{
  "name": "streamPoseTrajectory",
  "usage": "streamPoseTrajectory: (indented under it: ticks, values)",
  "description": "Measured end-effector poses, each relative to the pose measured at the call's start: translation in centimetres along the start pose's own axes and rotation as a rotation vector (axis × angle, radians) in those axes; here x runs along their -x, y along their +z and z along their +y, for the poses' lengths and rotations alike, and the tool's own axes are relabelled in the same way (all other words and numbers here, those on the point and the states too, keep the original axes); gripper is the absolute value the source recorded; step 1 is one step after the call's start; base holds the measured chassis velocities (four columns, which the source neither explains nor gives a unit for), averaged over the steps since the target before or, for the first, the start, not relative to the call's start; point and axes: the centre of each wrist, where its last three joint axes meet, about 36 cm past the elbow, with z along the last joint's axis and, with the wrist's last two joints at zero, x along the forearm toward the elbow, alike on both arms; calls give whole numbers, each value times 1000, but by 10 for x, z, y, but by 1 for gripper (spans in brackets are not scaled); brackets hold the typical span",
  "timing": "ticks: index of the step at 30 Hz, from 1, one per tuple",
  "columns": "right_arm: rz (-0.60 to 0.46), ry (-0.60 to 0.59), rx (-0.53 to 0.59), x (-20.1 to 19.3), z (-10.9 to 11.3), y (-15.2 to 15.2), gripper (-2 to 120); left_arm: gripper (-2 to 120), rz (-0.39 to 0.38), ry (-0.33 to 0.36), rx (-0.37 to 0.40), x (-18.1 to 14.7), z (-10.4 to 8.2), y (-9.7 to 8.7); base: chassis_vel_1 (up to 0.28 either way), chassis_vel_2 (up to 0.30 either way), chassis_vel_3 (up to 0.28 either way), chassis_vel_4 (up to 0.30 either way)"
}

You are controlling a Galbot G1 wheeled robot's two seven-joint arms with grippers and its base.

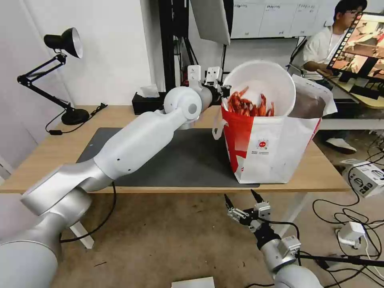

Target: Pick up the trash from the table and place it into the takeout bag.

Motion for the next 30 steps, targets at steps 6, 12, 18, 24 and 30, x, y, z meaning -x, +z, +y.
streamPoseTrajectory:
  ticks: [6,12,18,24,30]
  values:
    - [0,0,0,0,0,0,100,0,35,16,33,-5,5,0,0,0,0,0]
    - [0,0,0,0,0,0,100,7,40,20,49,-8,5,1,0,0,0,0]
    - [0,0,0,0,0,0,100,30,38,19,46,-9,6,2,0,0,0,0]
    - [0,0,0,0,0,0,100,49,-3,19,21,-12,9,5,0,0,0,0]
    - [0,0,0,0,0,0,100,73,-108,3,-7,-24,20,12,0,0,0,0]
